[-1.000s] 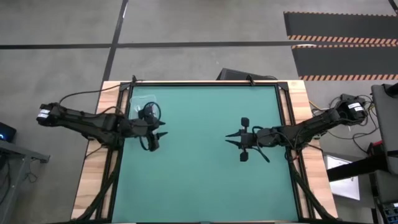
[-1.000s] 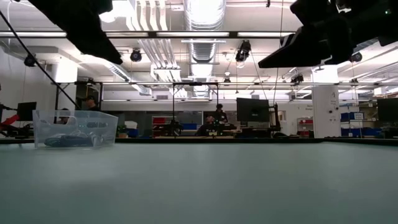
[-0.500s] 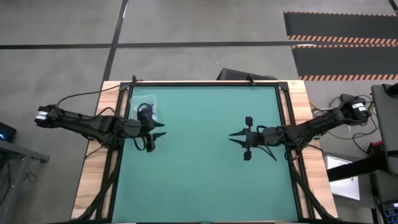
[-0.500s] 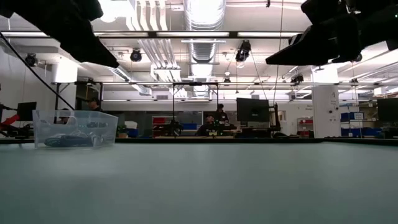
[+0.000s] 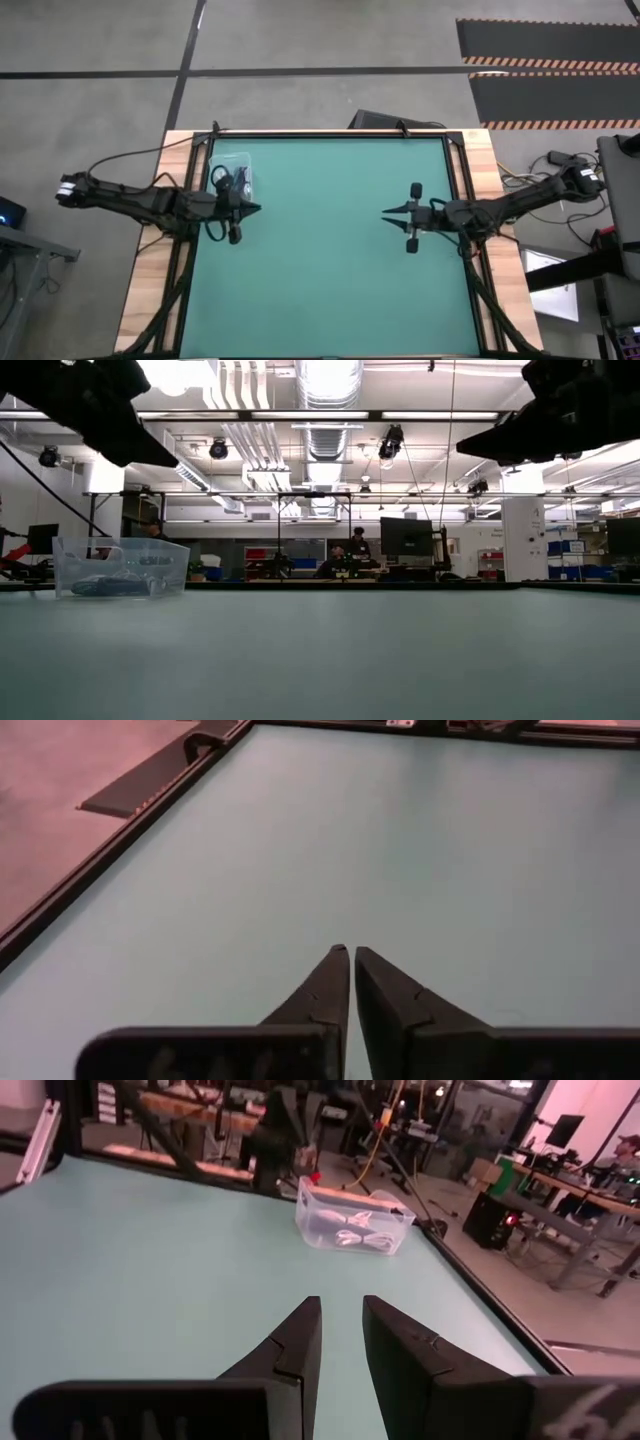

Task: Pick and place USB-C Cables
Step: Return to Home Position

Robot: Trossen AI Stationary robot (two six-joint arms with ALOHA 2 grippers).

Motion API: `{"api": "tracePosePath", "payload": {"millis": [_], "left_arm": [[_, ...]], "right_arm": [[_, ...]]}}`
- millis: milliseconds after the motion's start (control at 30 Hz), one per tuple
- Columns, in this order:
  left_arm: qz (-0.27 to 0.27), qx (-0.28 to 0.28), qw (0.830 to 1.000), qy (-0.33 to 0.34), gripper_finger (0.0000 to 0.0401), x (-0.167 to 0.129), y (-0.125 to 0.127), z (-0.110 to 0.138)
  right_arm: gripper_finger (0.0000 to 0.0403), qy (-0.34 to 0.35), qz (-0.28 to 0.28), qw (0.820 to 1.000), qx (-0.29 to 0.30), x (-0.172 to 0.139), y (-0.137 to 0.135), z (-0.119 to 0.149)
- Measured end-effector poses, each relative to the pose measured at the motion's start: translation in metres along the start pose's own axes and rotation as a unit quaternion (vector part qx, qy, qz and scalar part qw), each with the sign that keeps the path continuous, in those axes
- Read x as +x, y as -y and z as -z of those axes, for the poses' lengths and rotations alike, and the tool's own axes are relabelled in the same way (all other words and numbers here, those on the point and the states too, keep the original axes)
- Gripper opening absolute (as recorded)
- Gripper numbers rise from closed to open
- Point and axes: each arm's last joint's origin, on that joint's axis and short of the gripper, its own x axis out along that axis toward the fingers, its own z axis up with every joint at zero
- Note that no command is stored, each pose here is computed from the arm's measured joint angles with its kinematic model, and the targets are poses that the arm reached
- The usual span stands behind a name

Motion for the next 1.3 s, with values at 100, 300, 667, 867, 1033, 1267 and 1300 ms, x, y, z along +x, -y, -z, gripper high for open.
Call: {"api": "tracePosePath", "payload": {"millis": [100,300,667,867,1033,1267,1300], "left_arm": [[0.008,-0.002,1.000,0.014,0.0001,0.001,-0.001,0.008],[0.031,-0.006,0.999,0.044,0.0000,0.000,-0.003,0.022],[0.049,-0.013,0.995,0.089,0.0000,-0.008,-0.010,0.044],[0.059,-0.024,0.990,0.125,0.0000,-0.013,-0.014,0.053],[0.071,-0.023,0.985,0.154,0.0000,-0.017,-0.016,0.057],[0.074,-0.016,0.983,0.170,0.0000,-0.016,-0.017,0.067],[0.074,-0.014,0.984,0.164,0.0000,-0.014,-0.016,0.070]], "right_arm": [[0.0068,0.012,0.004,1.000,0.005,-0.006,0.002,0.002],[0.0068,0.029,0.007,1.000,0.010,-0.016,0.004,0.007],[0.0068,0.051,0.013,0.999,0.006,-0.028,0.007,0.017],[0.0068,0.096,0.023,0.995,0.009,-0.038,0.011,0.013],[0.0068,0.125,0.028,0.992,0.005,-0.045,0.014,0.008],[0.0068,0.159,0.040,0.986,-0.001,-0.054,0.019,0.002],[0.0068,0.162,0.042,0.986,-0.005,-0.055,0.019,0.002]]}}
